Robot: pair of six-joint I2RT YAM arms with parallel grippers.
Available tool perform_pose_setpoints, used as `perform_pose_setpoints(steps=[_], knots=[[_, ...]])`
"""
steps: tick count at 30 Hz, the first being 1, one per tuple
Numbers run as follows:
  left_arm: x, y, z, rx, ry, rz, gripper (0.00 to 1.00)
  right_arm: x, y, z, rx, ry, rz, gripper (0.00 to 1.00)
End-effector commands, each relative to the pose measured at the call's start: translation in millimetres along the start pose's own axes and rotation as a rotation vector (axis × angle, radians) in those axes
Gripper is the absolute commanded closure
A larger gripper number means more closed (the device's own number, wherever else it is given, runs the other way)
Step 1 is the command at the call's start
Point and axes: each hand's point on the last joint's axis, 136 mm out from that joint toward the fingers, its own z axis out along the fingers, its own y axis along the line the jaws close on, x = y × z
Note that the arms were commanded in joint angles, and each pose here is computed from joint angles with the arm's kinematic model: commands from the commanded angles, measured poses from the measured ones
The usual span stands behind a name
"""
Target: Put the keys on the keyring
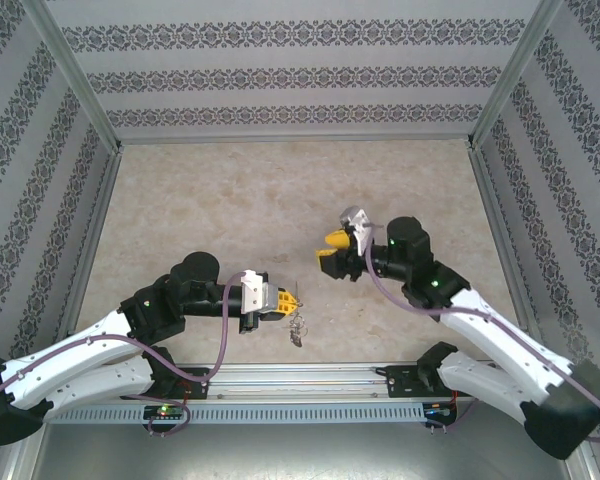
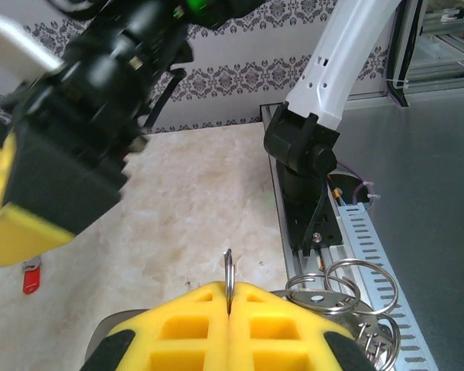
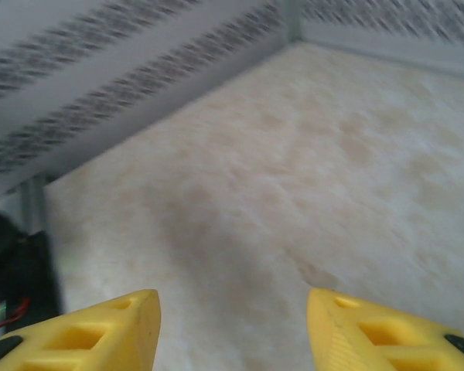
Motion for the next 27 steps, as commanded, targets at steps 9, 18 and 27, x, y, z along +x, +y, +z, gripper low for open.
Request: perform_pose_setpoints(steps=[9, 18, 27], knots=[[-14, 5, -2, -0.009, -0.036, 0.031, 1.00, 11, 71, -27, -0.277, -0.089, -0.209, 0.49], [-10, 4, 1, 0.018, 0.011, 0.026, 1.00, 18, 97, -29, -0.401, -0.066, -0.230, 0.54], [-4, 10, 6, -0.001, 0.042, 0.020, 1.00, 22, 110, -33, -0.441, -0.054, -0.247, 0.56]])
